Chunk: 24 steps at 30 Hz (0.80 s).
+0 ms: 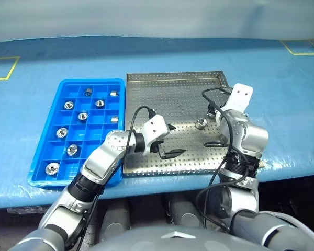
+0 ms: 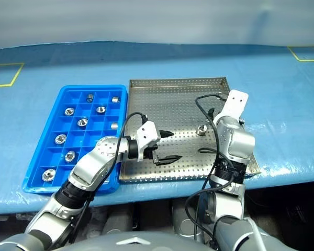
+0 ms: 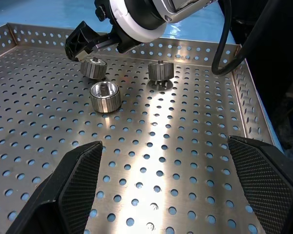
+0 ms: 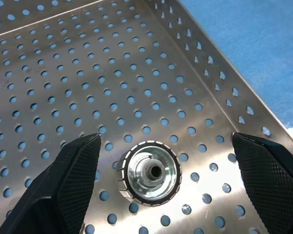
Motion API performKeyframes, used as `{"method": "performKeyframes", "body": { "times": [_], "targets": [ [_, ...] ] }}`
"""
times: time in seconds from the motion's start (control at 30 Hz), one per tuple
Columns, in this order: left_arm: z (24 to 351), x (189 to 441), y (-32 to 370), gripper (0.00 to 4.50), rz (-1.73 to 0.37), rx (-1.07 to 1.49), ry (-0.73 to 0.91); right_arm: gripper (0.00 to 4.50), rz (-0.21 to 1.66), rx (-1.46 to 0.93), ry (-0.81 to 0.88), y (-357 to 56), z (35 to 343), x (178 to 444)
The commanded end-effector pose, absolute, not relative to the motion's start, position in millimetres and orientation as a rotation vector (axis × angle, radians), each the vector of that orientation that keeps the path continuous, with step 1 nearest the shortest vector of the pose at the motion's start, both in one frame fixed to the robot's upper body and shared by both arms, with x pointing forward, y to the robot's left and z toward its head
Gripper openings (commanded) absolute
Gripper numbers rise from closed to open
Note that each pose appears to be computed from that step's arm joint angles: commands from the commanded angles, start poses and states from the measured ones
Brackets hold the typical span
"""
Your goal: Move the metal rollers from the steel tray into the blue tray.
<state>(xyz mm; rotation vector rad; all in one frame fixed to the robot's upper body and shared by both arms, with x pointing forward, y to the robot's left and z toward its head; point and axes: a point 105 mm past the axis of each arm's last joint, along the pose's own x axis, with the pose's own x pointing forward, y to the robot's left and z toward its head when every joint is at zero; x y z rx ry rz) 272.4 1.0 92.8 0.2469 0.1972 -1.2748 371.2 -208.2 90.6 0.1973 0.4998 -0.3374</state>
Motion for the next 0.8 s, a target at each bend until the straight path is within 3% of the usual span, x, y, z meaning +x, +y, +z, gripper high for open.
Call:
{"method": "performKeyframes", "body": {
  "times": [0.03,0.17,0.5,0.7,0.8],
  "targets": [
    [107.3,269.1,-2.5,4.48,-1.282,0.240,0.134,4.50,-0.318,0.206,0.459,-205.1,105.3,378.4],
    [107.4,269.4,-2.5,4.50,-1.278,0.235,0.135,3.58,-0.321,0.212,0.470,-205.2,105.4,381.1],
    [107.2,269.0,-0.8,4.50,-1.275,0.234,0.139,0.34,-0.326,0.205,0.480,-206.2,105.0,381.1],
    [106.8,269.2,-0.3,4.50,-1.271,0.233,0.142,0.34,-0.323,0.106,0.438,-209.9,107.9,380.1],
    [106.4,269.2,-0.3,4.50,-1.269,0.231,0.146,0.89,-0.321,0.116,0.433,-208.5,108.0,379.6]
  ]
}}
